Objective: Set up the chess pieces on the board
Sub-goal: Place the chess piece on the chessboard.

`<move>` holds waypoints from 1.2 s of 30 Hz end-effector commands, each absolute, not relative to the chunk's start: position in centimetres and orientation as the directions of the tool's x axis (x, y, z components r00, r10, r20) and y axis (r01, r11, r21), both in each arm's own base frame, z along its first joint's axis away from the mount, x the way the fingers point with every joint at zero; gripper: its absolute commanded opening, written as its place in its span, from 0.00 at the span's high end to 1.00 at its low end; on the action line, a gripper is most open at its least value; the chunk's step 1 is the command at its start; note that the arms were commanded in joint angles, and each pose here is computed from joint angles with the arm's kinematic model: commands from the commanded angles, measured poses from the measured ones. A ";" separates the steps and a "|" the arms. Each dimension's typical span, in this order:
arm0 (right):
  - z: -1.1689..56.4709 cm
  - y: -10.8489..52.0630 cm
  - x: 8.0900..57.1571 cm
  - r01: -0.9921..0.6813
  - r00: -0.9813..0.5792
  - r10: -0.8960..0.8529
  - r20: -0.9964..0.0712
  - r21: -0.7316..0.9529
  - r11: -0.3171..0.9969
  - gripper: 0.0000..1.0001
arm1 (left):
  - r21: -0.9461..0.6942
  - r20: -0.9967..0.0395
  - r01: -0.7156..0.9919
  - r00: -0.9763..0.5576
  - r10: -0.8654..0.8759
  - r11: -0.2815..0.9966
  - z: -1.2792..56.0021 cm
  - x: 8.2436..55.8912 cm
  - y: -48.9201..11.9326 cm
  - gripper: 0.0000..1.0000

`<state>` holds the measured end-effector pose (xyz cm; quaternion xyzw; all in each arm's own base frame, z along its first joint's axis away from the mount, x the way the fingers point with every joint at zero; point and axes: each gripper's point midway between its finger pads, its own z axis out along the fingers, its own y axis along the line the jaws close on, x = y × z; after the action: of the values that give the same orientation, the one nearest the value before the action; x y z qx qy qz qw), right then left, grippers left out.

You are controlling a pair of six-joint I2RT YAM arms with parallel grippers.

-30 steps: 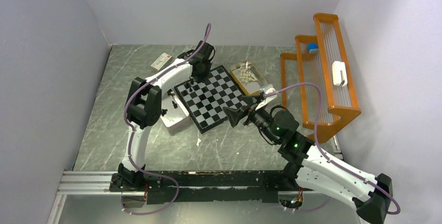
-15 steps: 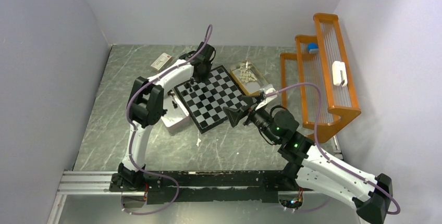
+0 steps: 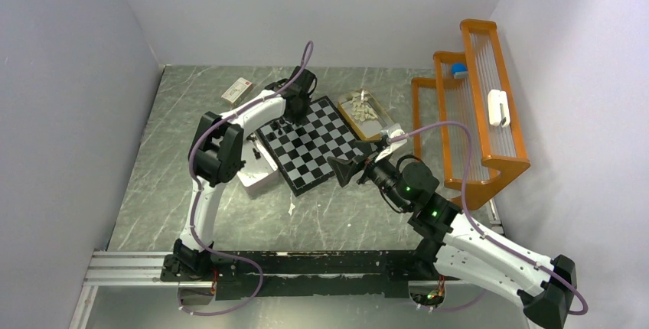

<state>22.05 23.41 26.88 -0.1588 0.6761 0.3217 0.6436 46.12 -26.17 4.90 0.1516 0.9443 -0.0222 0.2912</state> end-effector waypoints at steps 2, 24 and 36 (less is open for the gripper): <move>27.1 22.9 22.3 -0.615 -0.101 0.199 -0.975 0.218 0.758 0.00 | 0.052 -0.559 0.295 -0.783 0.273 0.954 4.0 46.5 -26.0 0.86; 27.0 23.2 22.3 -0.621 -0.108 0.200 -0.974 0.223 0.752 0.00 | 0.075 -0.559 0.290 -0.780 0.281 0.954 4.7 46.6 -25.4 0.75; 27.0 23.1 22.2 -0.621 -0.110 0.200 -0.974 0.224 0.751 0.00 | 0.037 -0.619 0.296 -0.743 0.255 0.954 8.9 47.2 -26.1 0.71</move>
<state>22.07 23.39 26.81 -0.1607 0.6766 0.3194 0.6437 46.21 -25.78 4.75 0.1521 0.9446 -0.0159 0.2903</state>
